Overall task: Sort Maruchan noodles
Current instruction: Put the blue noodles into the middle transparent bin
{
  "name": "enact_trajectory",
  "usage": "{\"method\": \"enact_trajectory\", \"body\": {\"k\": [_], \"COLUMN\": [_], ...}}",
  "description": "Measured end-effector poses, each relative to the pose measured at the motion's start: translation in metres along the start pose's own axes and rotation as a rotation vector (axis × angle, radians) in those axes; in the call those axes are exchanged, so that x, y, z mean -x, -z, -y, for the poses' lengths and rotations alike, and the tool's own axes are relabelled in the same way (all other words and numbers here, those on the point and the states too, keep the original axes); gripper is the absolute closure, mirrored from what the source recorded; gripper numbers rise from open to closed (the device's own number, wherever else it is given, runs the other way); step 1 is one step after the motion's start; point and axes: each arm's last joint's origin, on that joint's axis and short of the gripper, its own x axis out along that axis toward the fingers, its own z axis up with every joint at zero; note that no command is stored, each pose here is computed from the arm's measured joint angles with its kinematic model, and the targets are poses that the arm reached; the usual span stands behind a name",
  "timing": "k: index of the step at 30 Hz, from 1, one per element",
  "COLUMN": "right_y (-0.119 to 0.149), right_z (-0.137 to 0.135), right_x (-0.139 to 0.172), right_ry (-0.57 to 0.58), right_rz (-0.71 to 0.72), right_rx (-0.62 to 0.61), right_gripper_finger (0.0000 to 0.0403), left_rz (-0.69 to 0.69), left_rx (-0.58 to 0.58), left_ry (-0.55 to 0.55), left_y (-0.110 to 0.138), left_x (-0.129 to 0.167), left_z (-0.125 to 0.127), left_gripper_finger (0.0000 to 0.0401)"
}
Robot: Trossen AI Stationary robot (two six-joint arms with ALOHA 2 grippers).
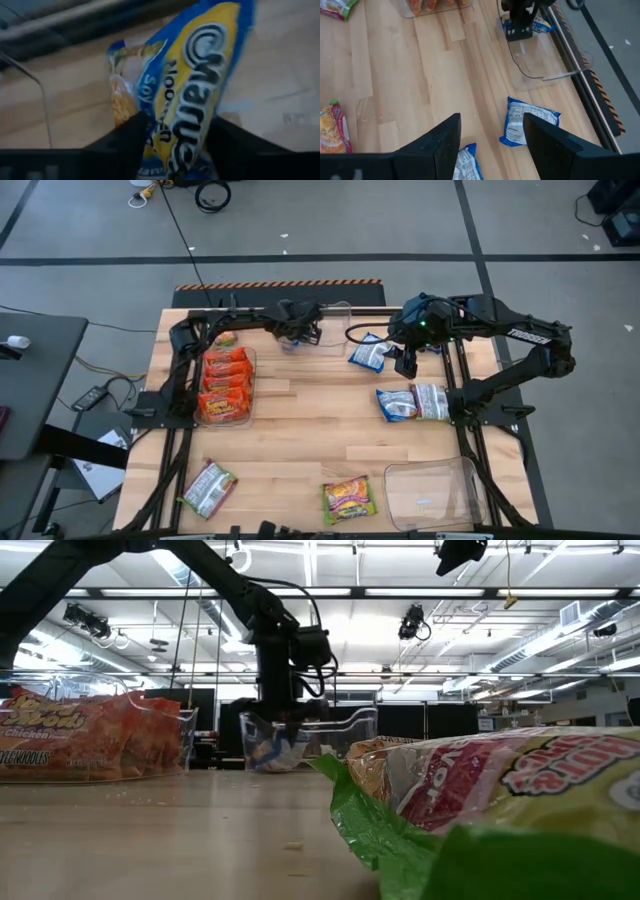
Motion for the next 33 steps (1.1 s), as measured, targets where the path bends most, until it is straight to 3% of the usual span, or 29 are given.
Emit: {"method": "enact_trajectory", "body": {"k": [5,6,12,15,24,28,33], "right_y": [0.0,0.0,0.0,0.0,0.003,0.004,0.005], "right_z": [0.0,0.0,0.0,0.0,-0.003,-0.006,-0.006], "right_x": [0.0,0.0,0.0,0.0,0.0,0.001,0.001], "right_ry": [-0.003,-0.004,-0.004,-0.004,-0.015,-0.02,-0.021], "right_rz": [-0.002,-0.002,-0.004,-0.005,-0.031,-0.04,-0.042], "right_rx": [0.0,0.0,0.01,0.01,-0.019,-0.016,-0.016], "right_gripper_finger": [0.0183,0.0183,0.0183,0.0183,0.0183,0.0183,0.0183], "left_rz": [0.021,0.041,0.112,0.159,0.245,0.243,0.238], "left_rx": [0.075,0.104,0.3,0.363,0.404,0.407,0.437], "left_ry": [0.095,0.138,0.475,0.56,0.622,0.554,0.558], "left_y": [-0.015,-0.021,-0.044,-0.041,-0.014,0.002,0.007], "left_x": [0.012,0.019,0.045,0.043,0.014,-0.001,-0.005], "left_z": [-0.007,-0.009,0.004,0.023,0.069,0.078,0.083], "left_gripper_finger": [0.0367,0.0383,0.0389,0.0393,0.0388,0.0386,0.0376]}}
